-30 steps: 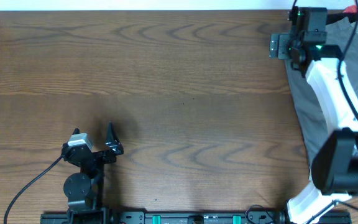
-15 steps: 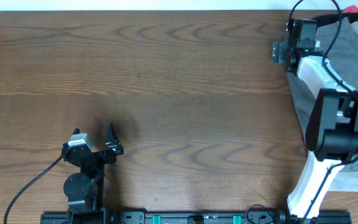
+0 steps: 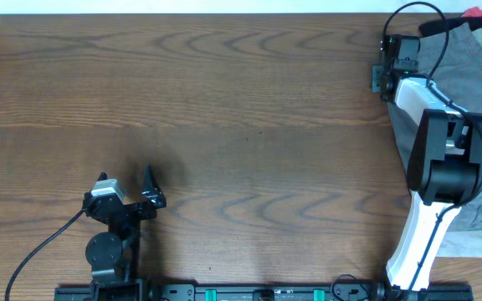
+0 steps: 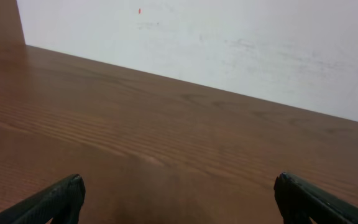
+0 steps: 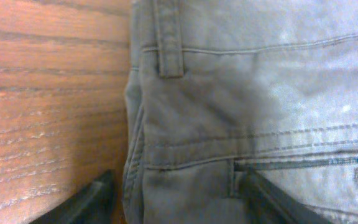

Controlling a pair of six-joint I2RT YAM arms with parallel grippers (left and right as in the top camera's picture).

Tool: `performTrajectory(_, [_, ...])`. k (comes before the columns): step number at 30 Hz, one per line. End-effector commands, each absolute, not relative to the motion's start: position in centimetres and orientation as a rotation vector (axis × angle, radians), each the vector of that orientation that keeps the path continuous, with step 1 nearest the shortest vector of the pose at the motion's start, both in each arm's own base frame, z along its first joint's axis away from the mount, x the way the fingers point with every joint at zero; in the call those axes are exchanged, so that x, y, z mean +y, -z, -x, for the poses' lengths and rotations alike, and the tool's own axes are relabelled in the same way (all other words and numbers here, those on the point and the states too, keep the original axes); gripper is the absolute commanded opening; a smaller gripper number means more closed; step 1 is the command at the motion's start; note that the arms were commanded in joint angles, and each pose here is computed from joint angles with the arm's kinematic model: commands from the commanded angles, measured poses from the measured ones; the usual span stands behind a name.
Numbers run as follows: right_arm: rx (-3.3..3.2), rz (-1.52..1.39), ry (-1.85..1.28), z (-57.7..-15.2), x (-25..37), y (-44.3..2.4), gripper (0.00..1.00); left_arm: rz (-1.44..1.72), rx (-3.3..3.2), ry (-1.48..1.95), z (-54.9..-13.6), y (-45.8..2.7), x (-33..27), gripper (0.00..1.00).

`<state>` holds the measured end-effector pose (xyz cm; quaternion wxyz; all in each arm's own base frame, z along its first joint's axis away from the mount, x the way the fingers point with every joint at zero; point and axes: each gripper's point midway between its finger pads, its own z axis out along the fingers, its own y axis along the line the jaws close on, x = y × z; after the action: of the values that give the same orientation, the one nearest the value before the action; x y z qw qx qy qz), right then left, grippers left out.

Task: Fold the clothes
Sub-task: 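Grasp the grey shorts waistband with the right gripper and lift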

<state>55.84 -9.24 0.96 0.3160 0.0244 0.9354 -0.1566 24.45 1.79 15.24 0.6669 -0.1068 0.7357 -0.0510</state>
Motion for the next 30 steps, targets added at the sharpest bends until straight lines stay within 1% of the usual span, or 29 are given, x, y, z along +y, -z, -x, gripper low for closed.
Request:
performTrajectory(1, [2.533, -0.060, 0.431, -54.7, -10.0, 2.0, 0.44, 0.231, 1.711, 0.105, -24.4, -13.7, 1.7, 0.98])
performTrajectory(3, [2.532, -0.060, 0.431, -54.8, -10.0, 1.9, 0.31, 0.231, 1.711, 0.105, -24.4, -13.7, 1.7, 0.98])
performTrajectory(5, [2.528, -0.064, 0.438, -54.8, -10.1, 1.7, 0.21, 0.231, 1.711, 0.105, -24.4, -13.7, 1.7, 0.98])
performTrajectory(8, [2.509, -0.145, 0.473, -54.7, -10.7, 0.9, 0.05, 0.231, 1.711, 0.105, -24.4, -13.7, 1.7, 0.98])
performTrajectory(9, [2.501, -0.178, 0.483, -54.6, -11.0, 0.5, 0.02, 0.231, 1.711, 0.105, -24.4, -13.7, 1.7, 0.98])
performTrajectory(13, [2.467, -0.219, 0.481, -54.6, -11.1, -1.8, 0.01, 0.231, 1.711, 0.105, -24.4, -13.7, 1.7, 0.98])
performTrajectory(16, [2.428, -0.225, 0.478, -54.7, -11.2, -4.6, 0.01, 0.231, 1.711, 0.105, -24.4, -13.7, 1.7, 0.98])
performTrajectory(21, [2.360, -0.325, 0.451, -53.8, -11.3, -10.1, 0.01, 0.231, 1.711, 0.105, -24.4, -13.7, 1.7, 0.98])
performTrajectory(25, [2.318, -0.351, 0.415, -53.2, -10.9, -13.4, 0.01, 0.231, 1.711, 0.105, -24.4, -13.7, 1.7, 0.98])
performTrajectory(30, [2.338, -0.286, 0.290, -52.6, -8.4, -15.3, 0.01, 0.231, 1.711, 0.105, -24.4, -13.7, 1.7, 0.98])
